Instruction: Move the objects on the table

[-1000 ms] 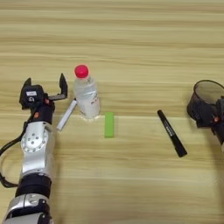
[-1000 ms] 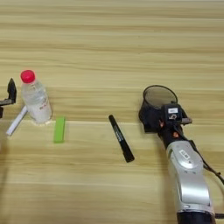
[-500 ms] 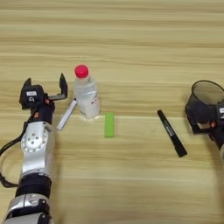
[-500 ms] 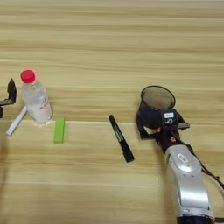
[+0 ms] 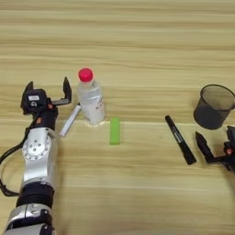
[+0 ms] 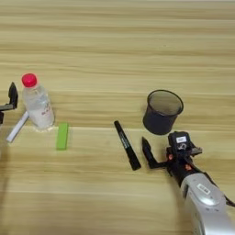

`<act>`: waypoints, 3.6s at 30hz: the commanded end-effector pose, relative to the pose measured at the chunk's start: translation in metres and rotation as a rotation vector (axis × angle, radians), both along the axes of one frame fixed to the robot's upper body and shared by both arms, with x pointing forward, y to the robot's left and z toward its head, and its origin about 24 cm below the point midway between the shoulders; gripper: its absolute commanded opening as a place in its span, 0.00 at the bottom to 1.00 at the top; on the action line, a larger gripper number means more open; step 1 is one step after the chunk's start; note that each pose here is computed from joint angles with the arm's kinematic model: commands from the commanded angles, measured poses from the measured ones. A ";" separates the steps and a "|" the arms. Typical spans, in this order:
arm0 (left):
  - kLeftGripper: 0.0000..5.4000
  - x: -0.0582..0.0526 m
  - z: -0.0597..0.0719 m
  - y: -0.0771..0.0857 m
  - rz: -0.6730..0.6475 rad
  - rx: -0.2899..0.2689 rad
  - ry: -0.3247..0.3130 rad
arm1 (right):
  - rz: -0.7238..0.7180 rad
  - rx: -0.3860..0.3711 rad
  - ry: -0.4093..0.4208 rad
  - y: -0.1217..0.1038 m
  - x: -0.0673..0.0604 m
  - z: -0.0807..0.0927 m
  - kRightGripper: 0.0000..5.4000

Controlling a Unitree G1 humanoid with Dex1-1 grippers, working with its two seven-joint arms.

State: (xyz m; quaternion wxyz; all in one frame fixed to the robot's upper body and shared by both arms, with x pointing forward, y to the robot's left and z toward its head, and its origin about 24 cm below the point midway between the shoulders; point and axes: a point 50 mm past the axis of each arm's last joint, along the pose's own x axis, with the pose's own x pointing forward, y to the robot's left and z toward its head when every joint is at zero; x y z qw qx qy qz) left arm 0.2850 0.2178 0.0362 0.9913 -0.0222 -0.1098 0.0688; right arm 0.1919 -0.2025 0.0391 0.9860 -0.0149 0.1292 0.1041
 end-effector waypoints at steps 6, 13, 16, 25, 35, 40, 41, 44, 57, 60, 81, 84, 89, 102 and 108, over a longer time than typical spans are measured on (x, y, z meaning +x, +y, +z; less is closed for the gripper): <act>1.00 -0.001 0.000 -0.002 0.005 -0.001 -0.001 | 0.171 0.064 -0.003 0.027 -0.008 0.010 1.00; 1.00 -0.001 -0.001 -0.001 0.007 -0.002 0.002 | 0.236 0.006 0.002 0.039 -0.005 0.004 1.00; 1.00 -0.001 -0.001 -0.001 0.007 -0.003 0.001 | 0.263 -0.051 0.031 0.042 -0.005 -0.005 1.00; 1.00 -0.002 0.000 -0.002 0.008 -0.004 -0.002 | 0.244 -0.121 0.086 0.037 -0.003 -0.025 1.00; 1.00 -0.002 0.000 -0.001 0.008 -0.002 -0.002 | 0.215 -0.072 0.134 0.035 -0.002 -0.033 0.75; 1.00 -0.002 0.000 -0.002 0.008 -0.002 -0.003 | 0.211 -0.051 0.160 0.035 -0.003 -0.037 0.65; 1.00 -0.002 0.000 -0.002 0.008 -0.002 -0.003 | 0.211 -0.049 0.163 0.035 -0.003 -0.038 0.63; 1.00 -0.002 0.001 -0.001 0.008 -0.002 -0.003 | 0.209 -0.044 0.170 0.035 -0.003 -0.039 0.56; 1.00 -0.002 0.001 0.000 0.010 0.000 -0.004 | 0.051 -0.018 0.140 0.018 0.007 -0.036 0.24; 1.00 -0.002 0.001 0.000 0.010 0.000 -0.004 | 0.034 -0.014 0.136 0.016 0.008 -0.035 0.19; 1.00 -0.002 0.001 0.000 0.012 -0.001 -0.002 | 0.089 0.029 -0.037 0.026 0.013 -0.009 0.40; 1.00 -0.002 0.001 0.000 0.011 -0.001 -0.002 | 0.105 0.028 -0.080 0.028 0.013 -0.003 0.48; 1.00 -0.001 0.001 -0.001 0.011 -0.002 -0.002 | 0.125 0.026 -0.147 0.032 0.014 0.006 0.61; 1.00 -0.002 0.001 -0.001 0.010 -0.003 -0.004 | 0.168 0.036 -0.169 0.043 0.016 0.009 0.90; 1.00 -0.004 0.001 0.002 0.013 0.008 -0.003 | 0.162 0.035 -0.173 0.043 0.016 0.009 1.00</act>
